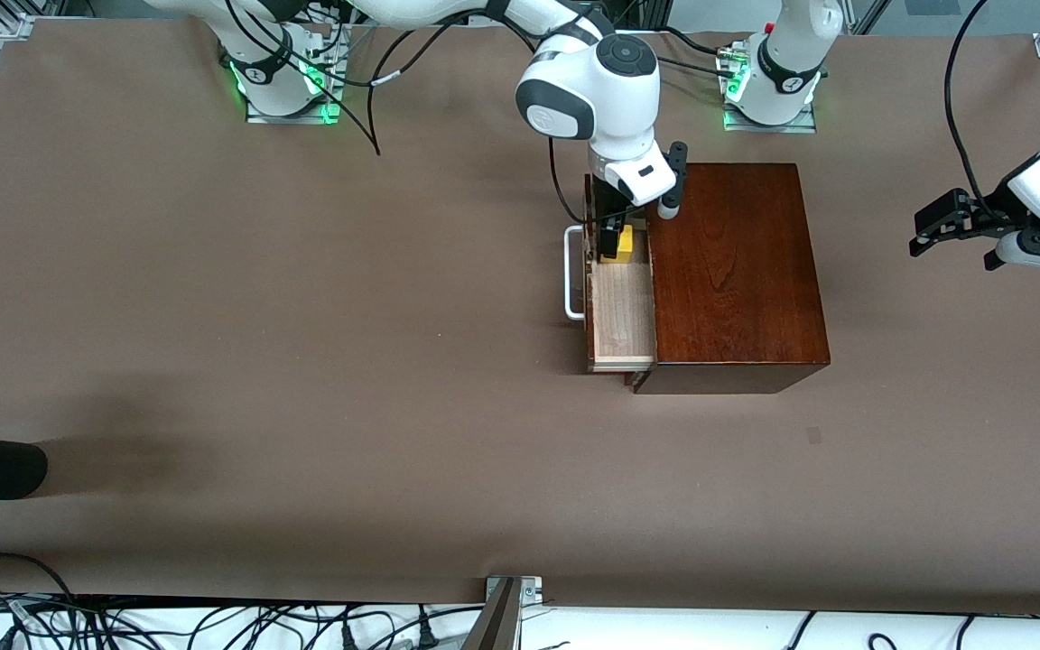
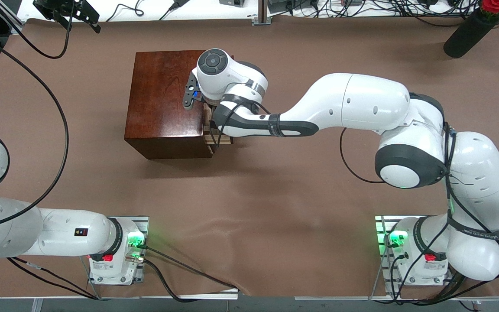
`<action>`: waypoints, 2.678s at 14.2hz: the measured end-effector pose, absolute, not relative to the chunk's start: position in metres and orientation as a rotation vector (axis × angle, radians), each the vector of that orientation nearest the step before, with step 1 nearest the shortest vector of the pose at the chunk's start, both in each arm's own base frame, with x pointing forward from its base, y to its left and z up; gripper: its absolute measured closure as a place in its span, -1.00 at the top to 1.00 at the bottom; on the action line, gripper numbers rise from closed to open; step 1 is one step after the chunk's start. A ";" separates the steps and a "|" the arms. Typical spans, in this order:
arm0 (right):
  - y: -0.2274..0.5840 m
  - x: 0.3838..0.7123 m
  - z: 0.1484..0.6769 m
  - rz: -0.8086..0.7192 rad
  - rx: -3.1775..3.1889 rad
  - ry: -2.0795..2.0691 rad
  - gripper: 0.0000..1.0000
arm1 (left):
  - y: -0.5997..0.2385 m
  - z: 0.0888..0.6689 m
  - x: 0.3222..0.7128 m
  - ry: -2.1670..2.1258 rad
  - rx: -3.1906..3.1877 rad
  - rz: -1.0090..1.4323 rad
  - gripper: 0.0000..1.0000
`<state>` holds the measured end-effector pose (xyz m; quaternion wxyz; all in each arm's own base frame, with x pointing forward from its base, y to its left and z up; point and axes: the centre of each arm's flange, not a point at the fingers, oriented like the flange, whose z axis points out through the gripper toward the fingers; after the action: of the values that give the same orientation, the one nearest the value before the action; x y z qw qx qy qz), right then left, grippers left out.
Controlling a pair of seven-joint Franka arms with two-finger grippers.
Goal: Open drawer, take yellow block, close drawer
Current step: 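Close the right gripper on the yellow cube in the drawer, then lift the yellow cube out and carry it beside the box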
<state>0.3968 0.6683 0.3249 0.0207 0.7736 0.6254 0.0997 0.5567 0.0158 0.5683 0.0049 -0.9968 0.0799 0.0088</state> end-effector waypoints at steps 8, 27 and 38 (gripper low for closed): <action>0.669 0.401 0.323 0.349 2.303 1.964 0.15 | 0.014 0.568 0.556 0.248 -3.123 0.041 1.00; 0.401 0.568 0.592 0.196 2.892 1.044 0.15 | -0.001 0.578 0.558 0.289 -3.117 0.007 1.00; 0.143 0.575 0.451 -0.106 3.075 0.478 0.15 | -0.003 0.577 0.557 0.292 -3.117 0.020 1.00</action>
<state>0.5753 0.1434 0.4510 0.0138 0.9874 0.1536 -0.0341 0.5571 -0.0029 0.5770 0.0054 -0.9956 0.0931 0.0065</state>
